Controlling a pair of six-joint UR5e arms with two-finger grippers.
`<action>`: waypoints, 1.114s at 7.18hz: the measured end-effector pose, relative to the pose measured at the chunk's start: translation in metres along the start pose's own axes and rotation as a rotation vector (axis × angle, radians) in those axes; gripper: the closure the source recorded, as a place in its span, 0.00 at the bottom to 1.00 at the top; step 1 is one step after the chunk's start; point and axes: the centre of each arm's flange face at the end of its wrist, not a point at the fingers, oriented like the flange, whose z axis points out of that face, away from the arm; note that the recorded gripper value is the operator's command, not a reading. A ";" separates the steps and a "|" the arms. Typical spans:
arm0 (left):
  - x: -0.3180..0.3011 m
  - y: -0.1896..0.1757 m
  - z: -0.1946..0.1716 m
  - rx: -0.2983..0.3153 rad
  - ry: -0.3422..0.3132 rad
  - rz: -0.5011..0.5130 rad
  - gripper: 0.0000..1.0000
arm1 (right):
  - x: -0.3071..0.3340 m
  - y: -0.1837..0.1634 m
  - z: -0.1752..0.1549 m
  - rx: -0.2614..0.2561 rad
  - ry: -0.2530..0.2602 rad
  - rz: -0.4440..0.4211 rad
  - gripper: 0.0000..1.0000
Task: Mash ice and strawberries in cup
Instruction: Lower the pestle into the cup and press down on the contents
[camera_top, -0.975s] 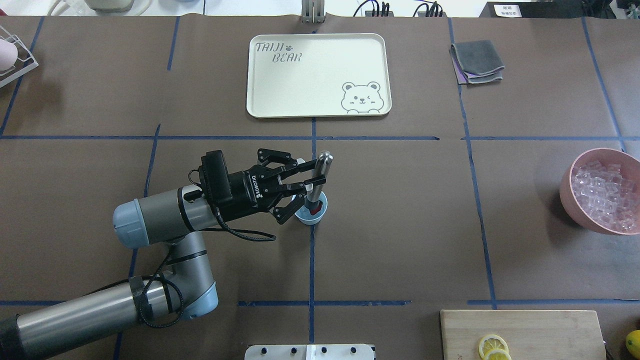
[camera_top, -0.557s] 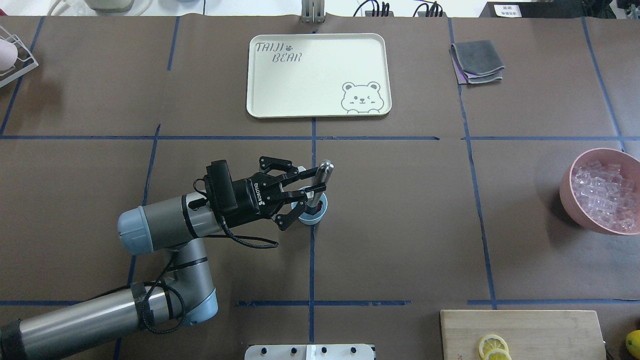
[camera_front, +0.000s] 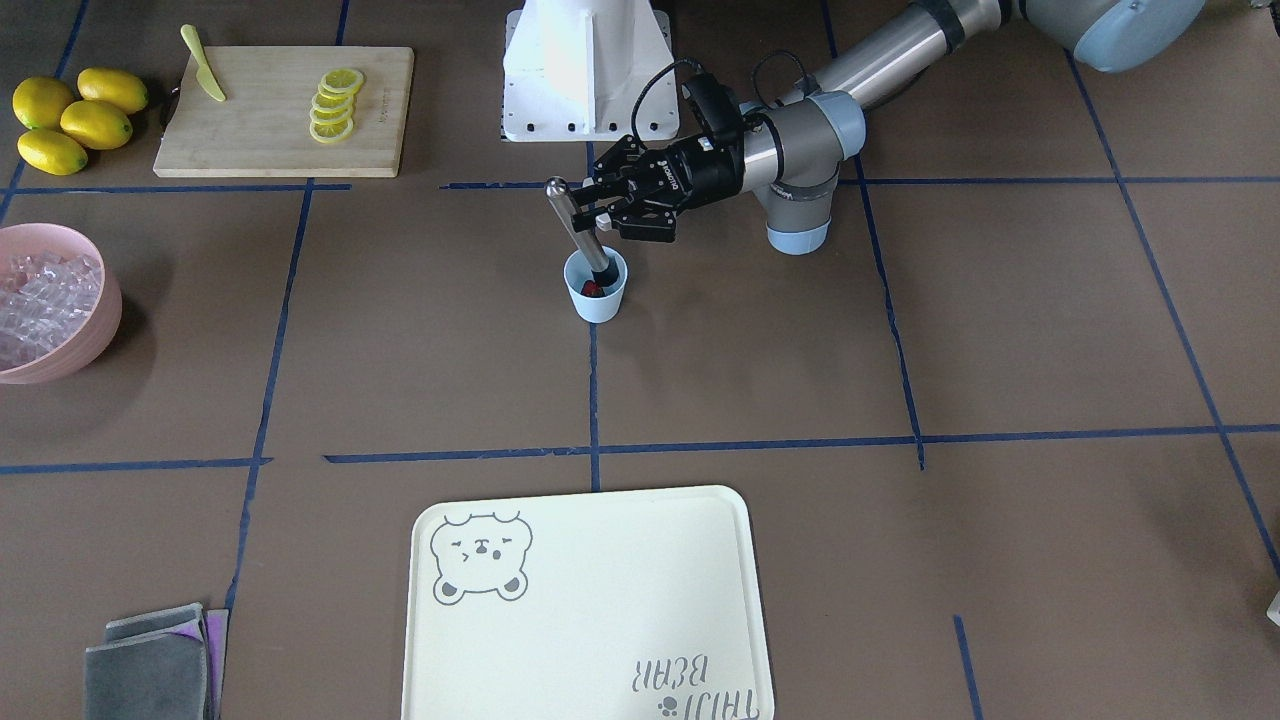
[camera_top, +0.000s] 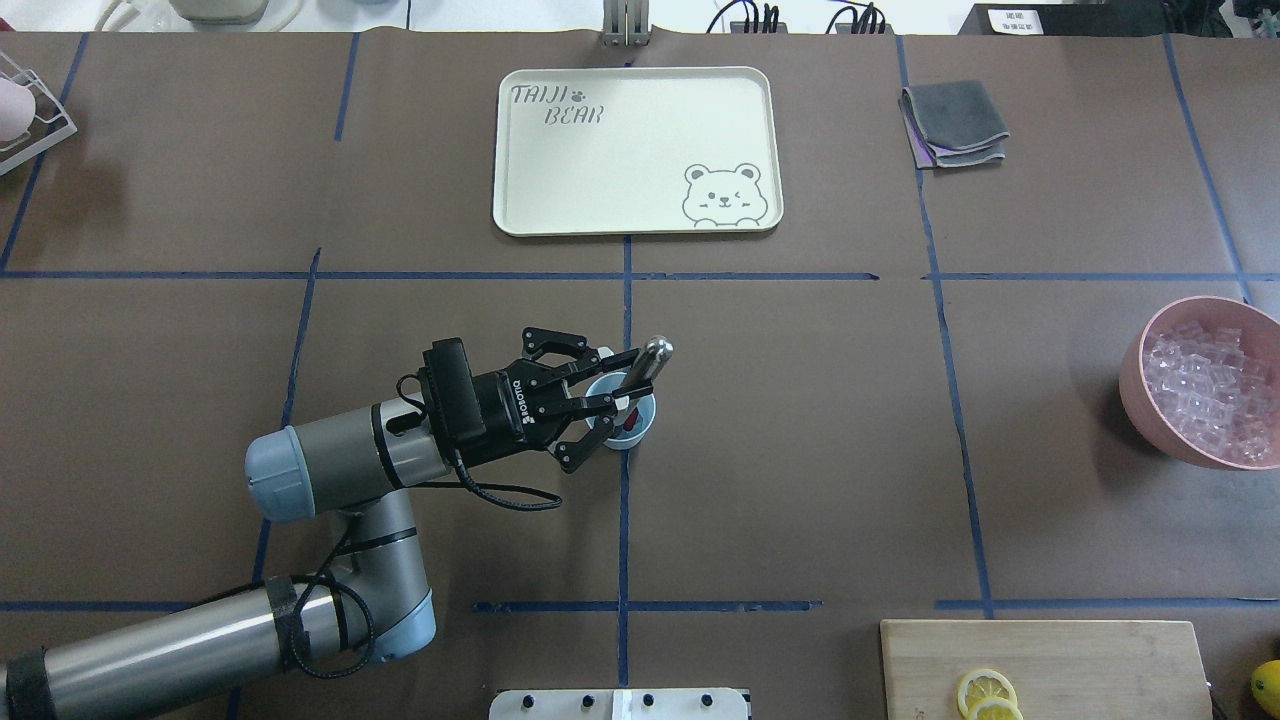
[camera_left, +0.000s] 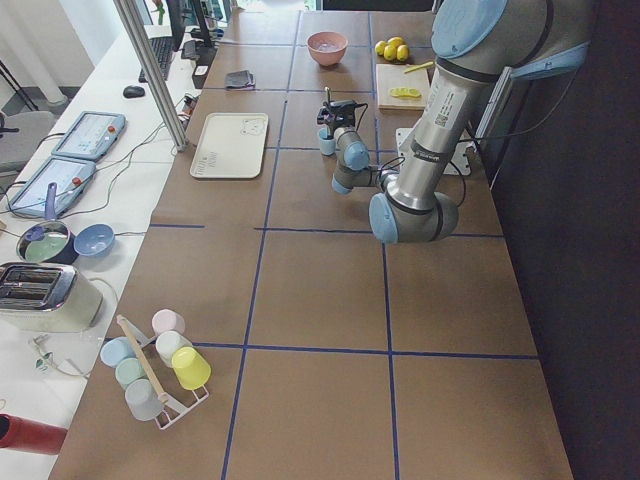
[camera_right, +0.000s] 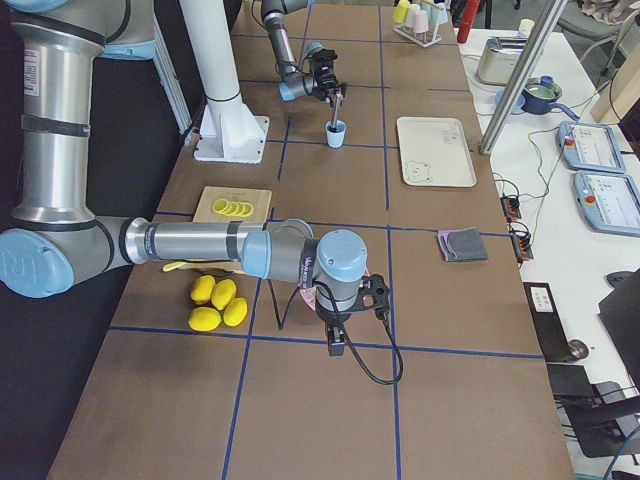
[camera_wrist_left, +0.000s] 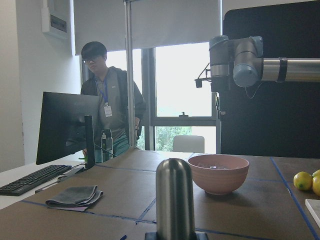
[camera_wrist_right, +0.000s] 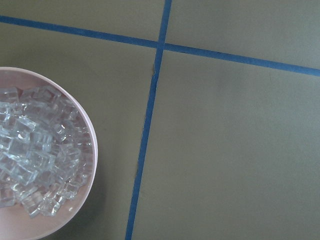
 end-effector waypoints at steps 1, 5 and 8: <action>0.001 -0.003 0.002 0.006 0.001 0.004 1.00 | 0.000 0.000 0.000 0.000 0.000 0.000 0.00; -0.022 -0.049 0.008 0.058 -0.031 -0.045 1.00 | -0.001 0.000 -0.001 0.001 0.000 -0.001 0.00; -0.022 -0.111 0.034 -0.088 -0.104 -0.254 1.00 | -0.001 0.000 -0.001 0.002 0.001 -0.001 0.00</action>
